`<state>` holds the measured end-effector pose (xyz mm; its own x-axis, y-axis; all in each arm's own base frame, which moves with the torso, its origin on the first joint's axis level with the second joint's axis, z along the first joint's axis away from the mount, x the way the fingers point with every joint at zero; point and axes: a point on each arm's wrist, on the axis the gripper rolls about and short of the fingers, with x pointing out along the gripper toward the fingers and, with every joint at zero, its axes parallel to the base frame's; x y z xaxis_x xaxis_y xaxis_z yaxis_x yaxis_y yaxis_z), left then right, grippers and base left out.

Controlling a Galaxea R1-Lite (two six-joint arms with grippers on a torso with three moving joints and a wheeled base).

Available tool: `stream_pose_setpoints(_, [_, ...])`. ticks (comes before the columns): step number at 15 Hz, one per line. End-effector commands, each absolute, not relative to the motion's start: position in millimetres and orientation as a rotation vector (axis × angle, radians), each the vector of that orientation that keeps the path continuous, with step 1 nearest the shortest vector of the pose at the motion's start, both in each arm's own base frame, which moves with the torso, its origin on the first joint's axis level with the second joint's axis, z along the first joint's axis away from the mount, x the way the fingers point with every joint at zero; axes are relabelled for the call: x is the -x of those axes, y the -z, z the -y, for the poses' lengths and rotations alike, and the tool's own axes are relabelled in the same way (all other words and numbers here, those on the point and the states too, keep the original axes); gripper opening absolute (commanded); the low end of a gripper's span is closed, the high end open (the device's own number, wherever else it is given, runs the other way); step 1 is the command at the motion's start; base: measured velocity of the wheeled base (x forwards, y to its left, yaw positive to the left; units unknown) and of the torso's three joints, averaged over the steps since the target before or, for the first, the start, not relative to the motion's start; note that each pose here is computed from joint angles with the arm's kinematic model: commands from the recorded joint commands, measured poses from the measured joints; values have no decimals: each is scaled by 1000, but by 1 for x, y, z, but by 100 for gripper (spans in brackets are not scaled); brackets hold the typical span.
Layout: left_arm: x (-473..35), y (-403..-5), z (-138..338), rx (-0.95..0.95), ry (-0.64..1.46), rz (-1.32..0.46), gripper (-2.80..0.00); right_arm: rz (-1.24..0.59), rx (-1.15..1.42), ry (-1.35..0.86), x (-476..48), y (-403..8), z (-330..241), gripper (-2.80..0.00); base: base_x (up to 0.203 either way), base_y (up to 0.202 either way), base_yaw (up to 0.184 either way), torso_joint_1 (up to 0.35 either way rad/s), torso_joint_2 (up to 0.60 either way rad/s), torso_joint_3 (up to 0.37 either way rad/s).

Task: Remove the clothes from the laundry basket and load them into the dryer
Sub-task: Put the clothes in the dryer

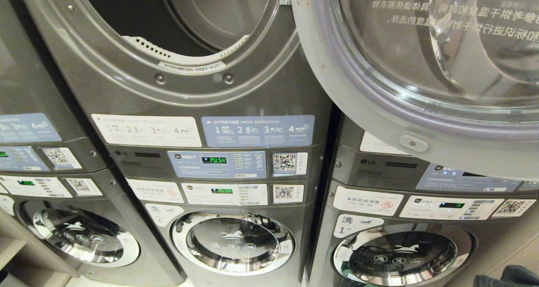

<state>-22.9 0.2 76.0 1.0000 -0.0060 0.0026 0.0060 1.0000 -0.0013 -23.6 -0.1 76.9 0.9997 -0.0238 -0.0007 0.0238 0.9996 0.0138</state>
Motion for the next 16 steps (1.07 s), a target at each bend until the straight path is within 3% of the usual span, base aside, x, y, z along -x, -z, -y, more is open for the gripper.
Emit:
stream_pose_setpoints(1, [23,-76,0,2,6,5,-280,-1,-14,23,24,-77,0,-280,0,0,0,57,-92,-43])
stream_pose_setpoints(16, [23,-76,0,2,5,6,-280,-3,-15,23,23,-77,0,-280,0,0,0,51,-97,-48])
